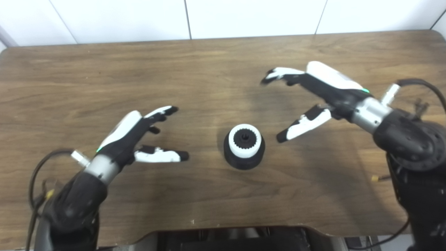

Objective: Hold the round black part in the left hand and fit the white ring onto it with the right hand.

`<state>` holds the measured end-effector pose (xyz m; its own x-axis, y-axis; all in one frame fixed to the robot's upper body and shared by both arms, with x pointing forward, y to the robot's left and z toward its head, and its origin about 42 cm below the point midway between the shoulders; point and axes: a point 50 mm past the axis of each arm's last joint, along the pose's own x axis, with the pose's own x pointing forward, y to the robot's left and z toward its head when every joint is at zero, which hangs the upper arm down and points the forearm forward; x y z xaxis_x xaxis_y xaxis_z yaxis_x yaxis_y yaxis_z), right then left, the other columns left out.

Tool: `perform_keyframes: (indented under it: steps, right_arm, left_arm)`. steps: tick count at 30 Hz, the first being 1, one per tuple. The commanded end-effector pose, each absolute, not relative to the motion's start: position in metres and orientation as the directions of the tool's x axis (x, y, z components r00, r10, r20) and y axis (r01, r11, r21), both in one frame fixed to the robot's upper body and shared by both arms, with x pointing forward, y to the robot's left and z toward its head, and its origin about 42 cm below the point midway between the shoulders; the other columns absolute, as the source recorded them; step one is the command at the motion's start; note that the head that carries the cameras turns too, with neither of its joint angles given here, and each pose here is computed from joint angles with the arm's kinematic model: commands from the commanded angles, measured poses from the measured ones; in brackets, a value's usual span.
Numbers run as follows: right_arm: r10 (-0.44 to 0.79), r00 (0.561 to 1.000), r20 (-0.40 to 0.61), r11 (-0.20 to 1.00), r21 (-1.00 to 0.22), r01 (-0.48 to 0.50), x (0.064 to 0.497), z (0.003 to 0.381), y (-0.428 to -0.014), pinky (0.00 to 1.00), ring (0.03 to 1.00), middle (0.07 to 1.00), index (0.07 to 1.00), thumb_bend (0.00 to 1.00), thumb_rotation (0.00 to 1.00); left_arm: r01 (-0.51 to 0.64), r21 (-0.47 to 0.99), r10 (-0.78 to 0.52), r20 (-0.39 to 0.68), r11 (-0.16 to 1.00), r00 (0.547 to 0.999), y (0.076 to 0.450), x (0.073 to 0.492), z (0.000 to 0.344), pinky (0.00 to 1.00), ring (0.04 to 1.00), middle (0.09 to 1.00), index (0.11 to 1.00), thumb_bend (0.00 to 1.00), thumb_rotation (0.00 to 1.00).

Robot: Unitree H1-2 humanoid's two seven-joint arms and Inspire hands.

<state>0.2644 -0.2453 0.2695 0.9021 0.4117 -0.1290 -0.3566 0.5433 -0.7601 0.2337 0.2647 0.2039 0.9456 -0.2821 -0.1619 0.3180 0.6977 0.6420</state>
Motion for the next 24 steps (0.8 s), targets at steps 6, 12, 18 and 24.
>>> perform_keyframes:
  steps: [6, 12, 18, 24]
  right_arm:
    - [0.259, 0.966, -0.03, 0.79, -0.568, -0.229, 0.254, 0.255, -0.251, 0.83, 0.907, 0.941, 0.942, 0.57, 0.63]
    - [0.077, 0.997, -0.004, 0.968, -0.24, -0.076, 0.243, 0.229, -0.252, 0.95, 0.945, 0.956, 0.942, 0.45, 0.87]
    - [-0.058, 0.998, -0.016, 0.998, 0.012, 0.059, 0.221, 0.199, -0.263, 1.0, 0.992, 0.975, 0.955, 0.42, 1.0]
    - [-0.099, 0.995, 0.002, 0.985, 0.144, 0.098, 0.208, 0.182, -0.279, 1.0, 1.0, 0.989, 0.968, 0.44, 1.0]
  left_arm:
    - [0.053, 0.464, -0.109, 0.093, 0.884, 0.99, 0.278, 0.236, 0.208, 0.81, 0.876, 0.915, 0.917, 0.45, 0.8]
    - [0.002, 0.211, -0.017, 0.07, 0.977, 0.997, 0.283, 0.237, 0.197, 0.93, 0.947, 0.955, 0.945, 0.43, 1.0]
    - [-0.137, 0.044, 0.134, 0.072, 0.99, 0.988, 0.293, 0.238, 0.173, 0.95, 0.929, 0.928, 0.915, 0.49, 0.98]
    - [-0.183, -0.017, 0.184, 0.115, 0.983, 0.976, 0.305, 0.238, 0.155, 0.97, 0.929, 0.928, 0.923, 0.54, 0.98]
